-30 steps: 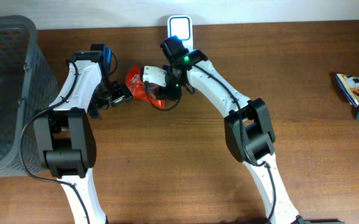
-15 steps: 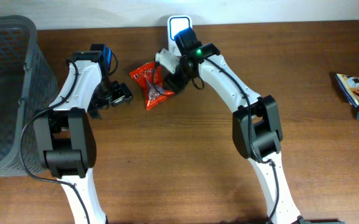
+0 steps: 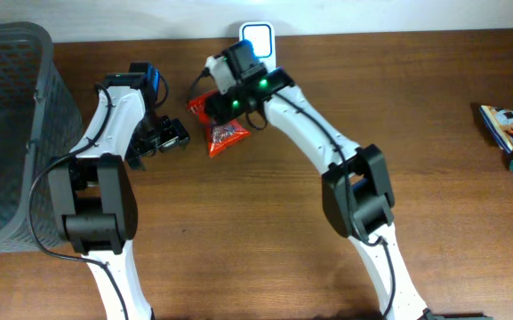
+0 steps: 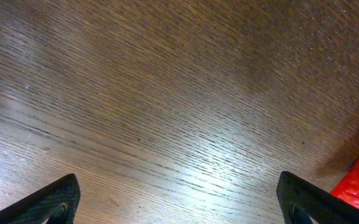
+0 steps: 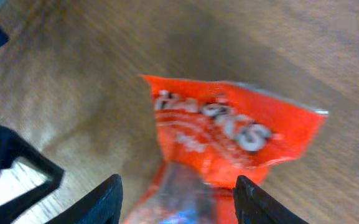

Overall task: Scan the item barcode
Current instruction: 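Grasp the red Hacks candy bag from the left gripper with right gripper, then lift the red Hacks bag and hold it in front of the scanner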

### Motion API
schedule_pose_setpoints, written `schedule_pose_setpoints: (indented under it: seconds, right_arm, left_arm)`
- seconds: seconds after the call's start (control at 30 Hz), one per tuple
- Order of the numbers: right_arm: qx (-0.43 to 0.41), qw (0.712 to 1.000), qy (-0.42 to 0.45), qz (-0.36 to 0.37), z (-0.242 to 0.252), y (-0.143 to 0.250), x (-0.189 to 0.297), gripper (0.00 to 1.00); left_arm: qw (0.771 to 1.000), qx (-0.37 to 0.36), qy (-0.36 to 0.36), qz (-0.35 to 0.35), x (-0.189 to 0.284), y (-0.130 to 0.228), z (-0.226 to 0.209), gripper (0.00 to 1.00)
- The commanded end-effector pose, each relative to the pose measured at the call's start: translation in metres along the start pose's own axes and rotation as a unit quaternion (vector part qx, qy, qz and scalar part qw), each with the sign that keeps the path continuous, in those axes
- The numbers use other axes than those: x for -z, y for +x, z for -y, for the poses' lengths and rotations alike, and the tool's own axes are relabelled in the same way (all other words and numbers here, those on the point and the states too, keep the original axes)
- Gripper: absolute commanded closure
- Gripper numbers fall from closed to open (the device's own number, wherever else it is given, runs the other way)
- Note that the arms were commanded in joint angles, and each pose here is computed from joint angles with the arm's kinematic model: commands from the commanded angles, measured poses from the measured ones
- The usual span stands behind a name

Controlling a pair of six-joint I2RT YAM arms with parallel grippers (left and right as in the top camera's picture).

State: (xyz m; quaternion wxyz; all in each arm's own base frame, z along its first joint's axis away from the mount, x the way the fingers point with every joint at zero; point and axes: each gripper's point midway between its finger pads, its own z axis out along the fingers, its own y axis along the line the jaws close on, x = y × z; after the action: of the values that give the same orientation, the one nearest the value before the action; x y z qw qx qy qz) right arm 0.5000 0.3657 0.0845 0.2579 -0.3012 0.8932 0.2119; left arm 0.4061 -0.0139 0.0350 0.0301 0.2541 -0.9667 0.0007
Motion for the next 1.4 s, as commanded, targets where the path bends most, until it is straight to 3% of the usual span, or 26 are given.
schedule_pose_setpoints:
  seconds: [0.0, 0.3, 0.4, 0.6, 0.8, 0.83, 0.9, 1.03, 1.1, 1.17, 1.27, 1.3, 1.33, 1.37]
  right_arm:
    - [-0.003, 0.999, 0.029, -0.019, 0.001, 0.013, -0.009, 0.43]
    - [-0.011, 0.996, 0.069, -0.063, 0.022, 0.057, -0.03, 0.44]
    - [-0.012, 0.995, 0.07, -0.07, 0.024, 0.067, -0.036, 0.55]
    - [-0.012, 0.984, 0.142, -0.103, 0.048, 0.085, -0.028, 0.65]
    - [-0.033, 0.968, 0.178, -0.175, 0.057, 0.12, -0.014, 0.66]
    - [-0.034, 0.966, 0.178, -0.182, 0.056, 0.123, -0.012, 0.65]
    - [-0.033, 0.966, 0.178, -0.182, 0.056, 0.122, -0.011, 0.49]
    - [-0.034, 0.972, 0.162, -0.165, 0.05, 0.113, -0.015, 0.39]
    - [-0.04, 0.981, 0.114, -0.15, 0.035, 0.106, -0.022, 0.28]
    - [-0.047, 0.987, 0.056, -0.142, 0.015, 0.102, -0.027, 0.26]
    - [-0.049, 0.988, 0.041, -0.14, 0.01, 0.101, -0.028, 0.02]
    - [-0.048, 0.989, 0.041, -0.137, 0.01, 0.1, -0.029, 0.01]
    - [-0.048, 0.989, 0.044, -0.136, 0.011, 0.099, -0.029, 0.13]
    - [-0.049, 0.988, 0.053, -0.135, 0.014, 0.099, -0.028, 0.51]
  left_arm:
    - [1.0, 0.005, -0.006, -0.003, -0.003, 0.0, -0.003, 0.01]
    - [1.0, 0.005, -0.006, -0.003, -0.003, 0.0, -0.003, 0.01]
    - [1.0, 0.005, -0.006, -0.003, -0.003, 0.0, -0.003, 0.01]
    - [1.0, 0.005, -0.006, -0.003, -0.003, 0.0, -0.003, 0.01]
    - [1.0, 0.005, -0.006, -0.003, -0.003, 0.0, -0.003, 0.01]
    - [1.0, 0.005, -0.006, -0.003, -0.003, 0.0, -0.003, 0.01]
    - [1.0, 0.005, -0.006, -0.003, -0.003, 0.0, -0.003, 0.01]
    - [1.0, 0.005, -0.006, -0.003, -0.003, 0.0, -0.003, 0.01]
    - [1.0, 0.005, -0.006, -0.003, -0.003, 0.0, -0.003, 0.01]
    - [1.0, 0.005, -0.006, -0.003, -0.003, 0.0, -0.003, 0.01]
    - [1.0, 0.005, -0.006, -0.003, -0.003, 0.0, -0.003, 0.01]
    - [1.0, 0.005, -0.006, -0.003, -0.003, 0.0, -0.003, 0.01]
    - [1.0, 0.005, -0.006, -0.003, -0.003, 0.0, -0.003, 0.01]
    - [1.0, 0.005, -0.006, -0.003, -0.003, 0.0, -0.003, 0.01]
